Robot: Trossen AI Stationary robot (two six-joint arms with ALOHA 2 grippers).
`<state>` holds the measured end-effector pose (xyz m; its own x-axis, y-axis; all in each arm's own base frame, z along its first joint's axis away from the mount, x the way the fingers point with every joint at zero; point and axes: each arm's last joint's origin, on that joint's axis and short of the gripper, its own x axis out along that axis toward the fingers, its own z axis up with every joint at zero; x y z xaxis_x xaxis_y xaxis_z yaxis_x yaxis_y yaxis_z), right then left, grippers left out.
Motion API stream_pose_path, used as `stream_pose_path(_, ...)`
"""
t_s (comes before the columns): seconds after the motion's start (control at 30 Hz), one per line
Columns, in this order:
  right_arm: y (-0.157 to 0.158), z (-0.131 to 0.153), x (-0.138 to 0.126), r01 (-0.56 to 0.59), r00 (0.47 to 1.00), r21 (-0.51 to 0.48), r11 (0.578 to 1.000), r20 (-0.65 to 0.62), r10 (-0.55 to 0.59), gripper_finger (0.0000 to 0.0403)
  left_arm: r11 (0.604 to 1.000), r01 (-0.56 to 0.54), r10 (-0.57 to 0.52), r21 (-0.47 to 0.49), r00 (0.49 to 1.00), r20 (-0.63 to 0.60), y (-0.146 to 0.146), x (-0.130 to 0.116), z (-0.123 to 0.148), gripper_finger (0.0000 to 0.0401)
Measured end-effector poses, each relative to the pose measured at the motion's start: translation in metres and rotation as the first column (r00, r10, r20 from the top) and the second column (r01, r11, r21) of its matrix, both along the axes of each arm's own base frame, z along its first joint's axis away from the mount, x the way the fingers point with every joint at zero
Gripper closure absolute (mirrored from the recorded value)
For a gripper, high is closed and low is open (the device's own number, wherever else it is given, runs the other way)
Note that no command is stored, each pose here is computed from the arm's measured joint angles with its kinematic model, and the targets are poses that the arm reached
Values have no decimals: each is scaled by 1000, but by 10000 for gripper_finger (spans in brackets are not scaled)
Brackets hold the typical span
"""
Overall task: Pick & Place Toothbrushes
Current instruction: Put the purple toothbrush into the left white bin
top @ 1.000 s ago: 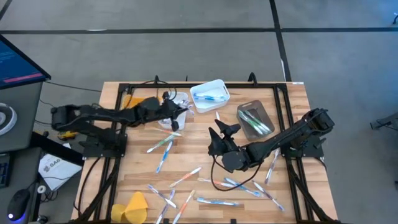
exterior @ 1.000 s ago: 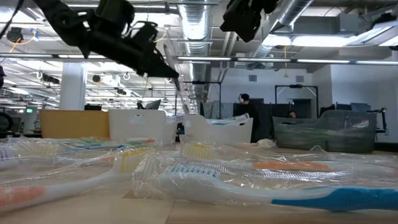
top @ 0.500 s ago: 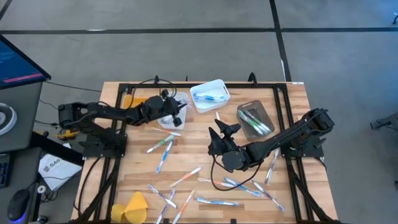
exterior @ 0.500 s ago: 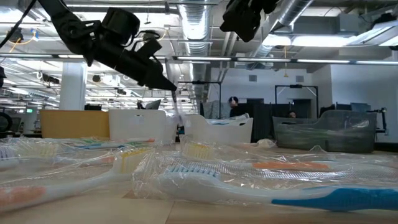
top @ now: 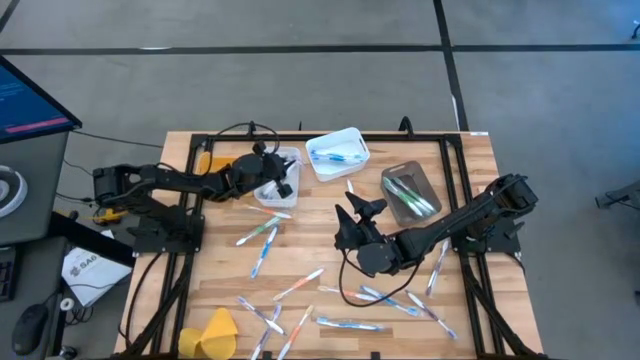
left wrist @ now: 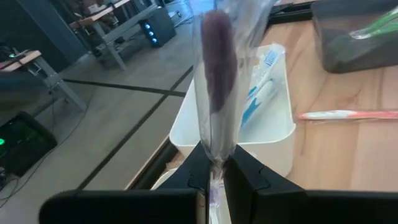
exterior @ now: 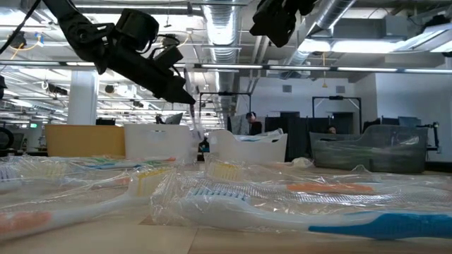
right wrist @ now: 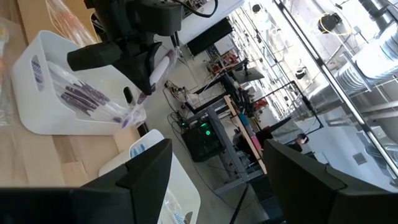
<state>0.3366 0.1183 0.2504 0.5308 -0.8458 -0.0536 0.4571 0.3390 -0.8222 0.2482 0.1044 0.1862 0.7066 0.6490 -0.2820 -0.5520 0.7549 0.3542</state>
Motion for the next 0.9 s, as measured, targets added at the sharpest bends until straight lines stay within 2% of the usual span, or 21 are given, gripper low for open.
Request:
stream_pose_path(0.4, 0, 0, 0, -1, 1000, 2, 1000, 2, 1, 155, 1000, -10, 9, 15, 1000, 29, -3, -8, 15, 387)
stream_pose_path(0.57, 0, 0, 0, -3, 1000, 5, 1000, 6, 3, 155, 998, -62, 63, 27, 997, -36, -5, -17, 19, 387)
stream_pose_path(0.9, 0, 0, 0, -4, 1000, 5, 1000, 6, 3, 155, 999, -38, 37, -17, 997, -64, -6, -18, 14, 387)
